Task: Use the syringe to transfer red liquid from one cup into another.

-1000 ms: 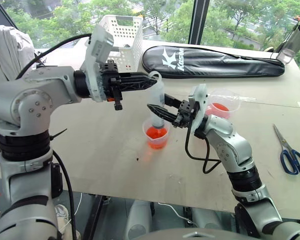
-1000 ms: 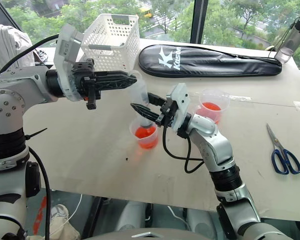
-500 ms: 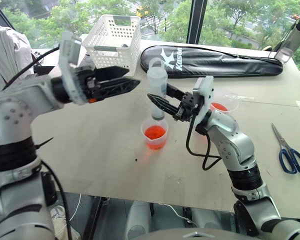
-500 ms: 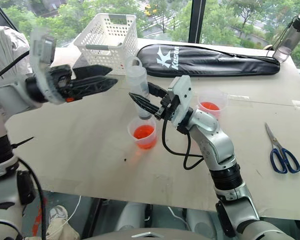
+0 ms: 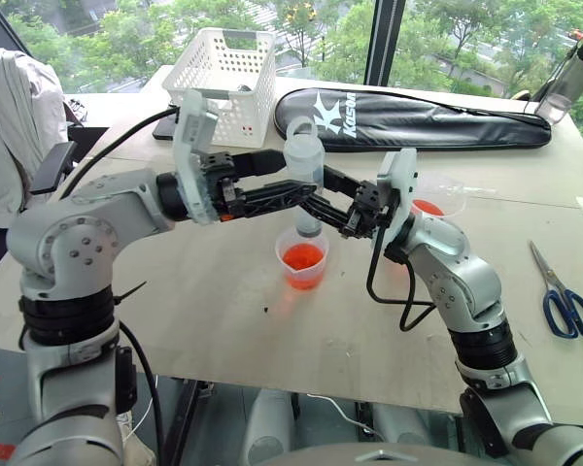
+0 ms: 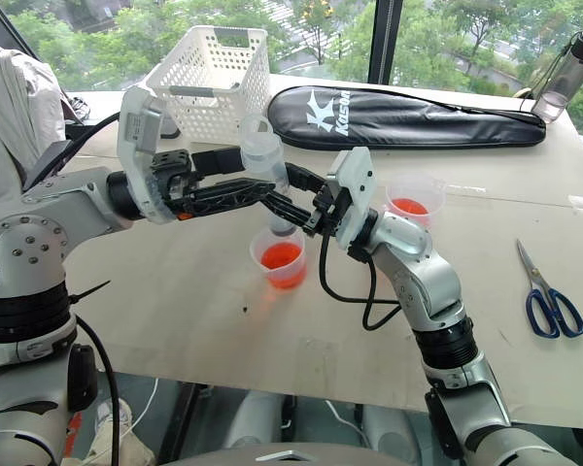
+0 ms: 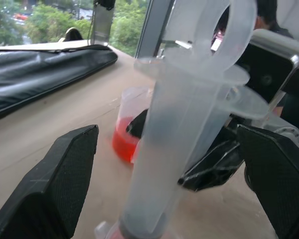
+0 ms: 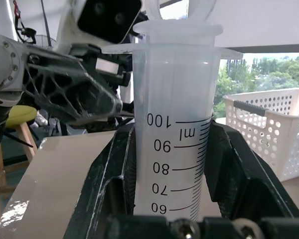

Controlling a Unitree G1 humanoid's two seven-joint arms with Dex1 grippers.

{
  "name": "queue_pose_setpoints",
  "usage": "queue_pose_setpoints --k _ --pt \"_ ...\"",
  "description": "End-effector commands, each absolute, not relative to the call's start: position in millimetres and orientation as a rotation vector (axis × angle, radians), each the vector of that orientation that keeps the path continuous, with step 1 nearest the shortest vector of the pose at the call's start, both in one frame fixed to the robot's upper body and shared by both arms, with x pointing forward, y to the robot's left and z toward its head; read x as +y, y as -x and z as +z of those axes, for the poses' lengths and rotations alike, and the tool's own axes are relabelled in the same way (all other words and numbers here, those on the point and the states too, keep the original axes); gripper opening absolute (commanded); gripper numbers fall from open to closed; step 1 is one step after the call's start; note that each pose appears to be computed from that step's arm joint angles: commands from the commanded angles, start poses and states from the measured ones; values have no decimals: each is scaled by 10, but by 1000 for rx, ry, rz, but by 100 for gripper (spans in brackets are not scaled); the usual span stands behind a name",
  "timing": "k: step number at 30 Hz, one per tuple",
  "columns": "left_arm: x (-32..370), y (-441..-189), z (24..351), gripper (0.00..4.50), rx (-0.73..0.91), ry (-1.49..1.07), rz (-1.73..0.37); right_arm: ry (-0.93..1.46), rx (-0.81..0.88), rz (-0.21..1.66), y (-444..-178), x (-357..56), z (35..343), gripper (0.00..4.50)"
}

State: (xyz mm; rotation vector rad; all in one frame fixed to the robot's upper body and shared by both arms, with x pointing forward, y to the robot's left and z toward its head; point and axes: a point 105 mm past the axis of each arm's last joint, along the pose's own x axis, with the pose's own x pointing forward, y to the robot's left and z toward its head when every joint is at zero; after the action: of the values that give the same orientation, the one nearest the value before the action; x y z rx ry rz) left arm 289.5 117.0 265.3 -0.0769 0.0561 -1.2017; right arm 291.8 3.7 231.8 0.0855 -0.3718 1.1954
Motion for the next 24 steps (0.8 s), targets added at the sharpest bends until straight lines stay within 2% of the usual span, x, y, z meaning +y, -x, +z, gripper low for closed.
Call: queue_pose_setpoints --k 1,3,4,5,7,9,11,12,13,16,24 --pt "1077 -2855 2741 398 10 54 -1240 -59 -441 1229 -2818 67 2478 146" --pt "1057 -2844 2708 334 24 49 -1256 -57 -441 1226 -2820 64 2478 146" --pt "1054 -2837 2692 281 30 46 -1261 -56 -441 1224 -2821 62 2479 146" --pt "1055 -2833 2679 248 35 45 -1262 -56 -442 1221 -2822 59 2479 145" --pt "1060 -2833 2670 210 36 45 -1261 -55 -441 1220 -2823 54 2478 139" --pt "1077 -2843 2685 209 28 54 -1255 -52 -435 1230 -2820 49 2470 136" --pt "1103 -2852 2706 209 18 65 -1247 -53 -432 1242 -2816 44 2468 239" --pt "1125 -2851 2714 208 15 71 -1244 -53 -432 1245 -2813 38 2469 264" --pt "1148 -2847 2721 205 13 78 -1241 -54 -430 1248 -2810 32 2468 320" --pt "1262 -2842 2775 183 -1 105 -1219 -42 -418 1249 -2790 -17 2453 447" --pt "1715 -2898 3016 167 -24 192 -1092 -23 -433 1209 -2697 -348 2534 450"
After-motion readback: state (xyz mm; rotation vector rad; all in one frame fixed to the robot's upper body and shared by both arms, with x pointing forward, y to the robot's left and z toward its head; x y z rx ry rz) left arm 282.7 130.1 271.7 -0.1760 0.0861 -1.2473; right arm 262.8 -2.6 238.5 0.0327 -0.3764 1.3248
